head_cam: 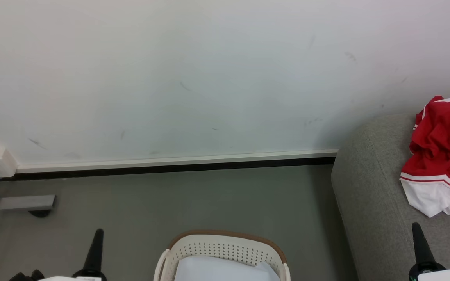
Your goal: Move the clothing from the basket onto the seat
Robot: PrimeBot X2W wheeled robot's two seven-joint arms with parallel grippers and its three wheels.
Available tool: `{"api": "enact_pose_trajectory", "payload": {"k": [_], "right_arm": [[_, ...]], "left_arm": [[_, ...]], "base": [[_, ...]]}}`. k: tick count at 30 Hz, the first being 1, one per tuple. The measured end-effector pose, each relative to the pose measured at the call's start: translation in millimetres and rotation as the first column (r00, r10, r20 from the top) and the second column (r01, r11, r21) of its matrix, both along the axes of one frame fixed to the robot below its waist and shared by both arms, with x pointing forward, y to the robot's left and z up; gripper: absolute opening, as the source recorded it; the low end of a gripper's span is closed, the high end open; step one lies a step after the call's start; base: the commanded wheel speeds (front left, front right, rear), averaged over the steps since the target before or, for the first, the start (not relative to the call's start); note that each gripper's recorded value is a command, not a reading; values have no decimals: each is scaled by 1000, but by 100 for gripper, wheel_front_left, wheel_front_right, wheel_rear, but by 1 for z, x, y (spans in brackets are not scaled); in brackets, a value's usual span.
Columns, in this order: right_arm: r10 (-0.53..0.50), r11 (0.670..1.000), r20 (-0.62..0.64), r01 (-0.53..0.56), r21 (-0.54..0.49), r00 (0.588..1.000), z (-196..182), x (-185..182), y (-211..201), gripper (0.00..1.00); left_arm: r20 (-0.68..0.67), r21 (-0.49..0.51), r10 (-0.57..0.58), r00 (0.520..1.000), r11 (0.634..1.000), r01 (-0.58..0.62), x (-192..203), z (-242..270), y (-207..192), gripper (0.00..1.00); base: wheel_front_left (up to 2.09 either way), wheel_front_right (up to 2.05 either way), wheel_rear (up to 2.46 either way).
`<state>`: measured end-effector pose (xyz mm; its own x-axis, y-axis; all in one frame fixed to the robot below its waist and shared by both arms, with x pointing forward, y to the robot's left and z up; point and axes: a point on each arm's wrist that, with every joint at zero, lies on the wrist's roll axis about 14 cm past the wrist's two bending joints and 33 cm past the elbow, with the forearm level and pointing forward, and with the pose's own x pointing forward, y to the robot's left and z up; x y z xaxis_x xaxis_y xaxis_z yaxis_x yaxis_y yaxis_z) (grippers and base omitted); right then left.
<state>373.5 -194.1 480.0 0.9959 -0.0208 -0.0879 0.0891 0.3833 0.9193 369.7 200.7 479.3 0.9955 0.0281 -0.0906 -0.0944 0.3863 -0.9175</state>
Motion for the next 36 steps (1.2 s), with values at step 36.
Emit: {"api": "enact_pose_trajectory", "payload": {"k": [36], "right_arm": [[-10,957,54,-6,291,998,17,10,-3,0]], "left_arm": [[56,-292,5,998,956,12,13,17,-1,0]], "base": [[0,0,0]]}}
